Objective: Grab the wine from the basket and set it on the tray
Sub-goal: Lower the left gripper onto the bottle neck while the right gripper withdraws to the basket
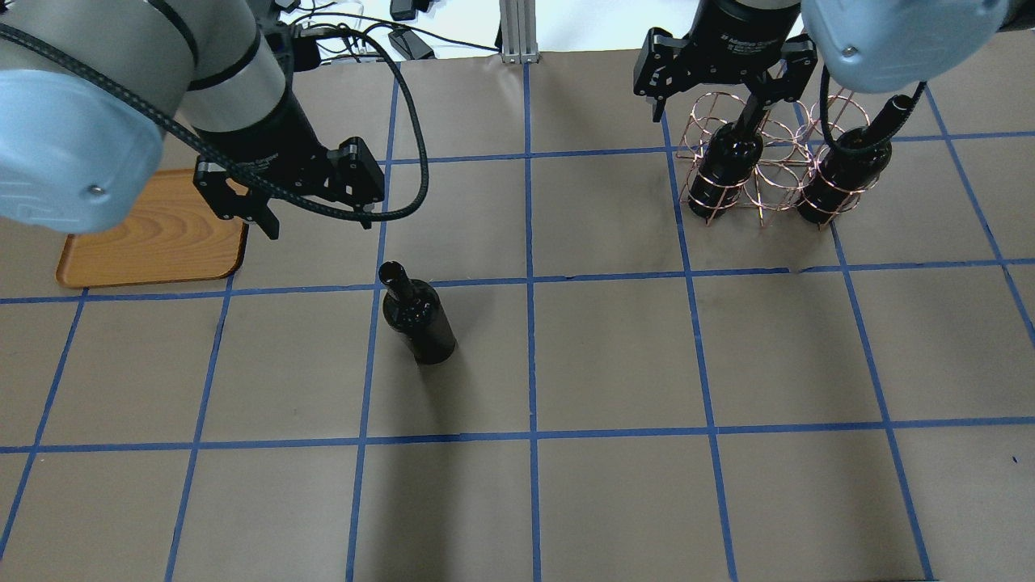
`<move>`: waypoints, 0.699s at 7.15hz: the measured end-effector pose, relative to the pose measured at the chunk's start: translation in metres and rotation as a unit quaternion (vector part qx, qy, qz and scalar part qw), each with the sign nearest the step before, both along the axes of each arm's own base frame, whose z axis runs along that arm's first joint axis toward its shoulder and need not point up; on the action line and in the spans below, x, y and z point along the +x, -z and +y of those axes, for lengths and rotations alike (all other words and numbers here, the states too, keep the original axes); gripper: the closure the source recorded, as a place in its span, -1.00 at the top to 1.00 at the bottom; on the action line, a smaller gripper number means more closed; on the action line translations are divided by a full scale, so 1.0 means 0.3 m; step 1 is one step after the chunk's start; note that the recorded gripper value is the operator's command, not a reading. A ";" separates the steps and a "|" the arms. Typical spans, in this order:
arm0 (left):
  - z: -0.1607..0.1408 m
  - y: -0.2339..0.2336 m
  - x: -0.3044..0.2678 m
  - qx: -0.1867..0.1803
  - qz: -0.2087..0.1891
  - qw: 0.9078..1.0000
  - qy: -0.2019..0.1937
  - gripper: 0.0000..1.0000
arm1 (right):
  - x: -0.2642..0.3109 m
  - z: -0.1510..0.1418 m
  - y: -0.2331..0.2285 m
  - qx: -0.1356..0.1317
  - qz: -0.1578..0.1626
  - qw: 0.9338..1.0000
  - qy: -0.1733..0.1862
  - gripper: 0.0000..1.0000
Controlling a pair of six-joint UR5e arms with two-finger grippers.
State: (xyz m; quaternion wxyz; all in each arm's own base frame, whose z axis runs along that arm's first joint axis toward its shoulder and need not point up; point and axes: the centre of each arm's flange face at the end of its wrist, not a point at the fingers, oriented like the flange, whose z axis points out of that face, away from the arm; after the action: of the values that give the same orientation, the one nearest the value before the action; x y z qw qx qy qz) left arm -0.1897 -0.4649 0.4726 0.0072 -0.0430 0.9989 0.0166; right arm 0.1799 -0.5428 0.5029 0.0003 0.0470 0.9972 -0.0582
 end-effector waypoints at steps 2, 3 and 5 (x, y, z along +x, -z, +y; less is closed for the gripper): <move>0.027 0.098 -0.070 0.020 -0.004 1.000 0.014 1.00 | -0.020 0.019 -0.004 0.014 0.005 0.998 -0.069 1.00; 0.022 0.131 -0.087 0.016 -0.003 1.000 0.018 1.00 | -0.022 0.025 0.000 0.021 0.005 0.996 -0.087 1.00; -0.005 0.181 -0.100 0.002 0.000 1.000 0.020 0.99 | -0.024 0.039 0.010 0.038 0.006 0.995 -0.097 1.00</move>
State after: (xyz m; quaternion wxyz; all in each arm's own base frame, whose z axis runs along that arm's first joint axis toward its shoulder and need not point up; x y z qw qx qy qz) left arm -0.2196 -0.4663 0.4182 0.0078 -0.0234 0.9995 0.0180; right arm 0.1728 -0.5311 0.4999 -0.0014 -0.0500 0.9985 -0.0199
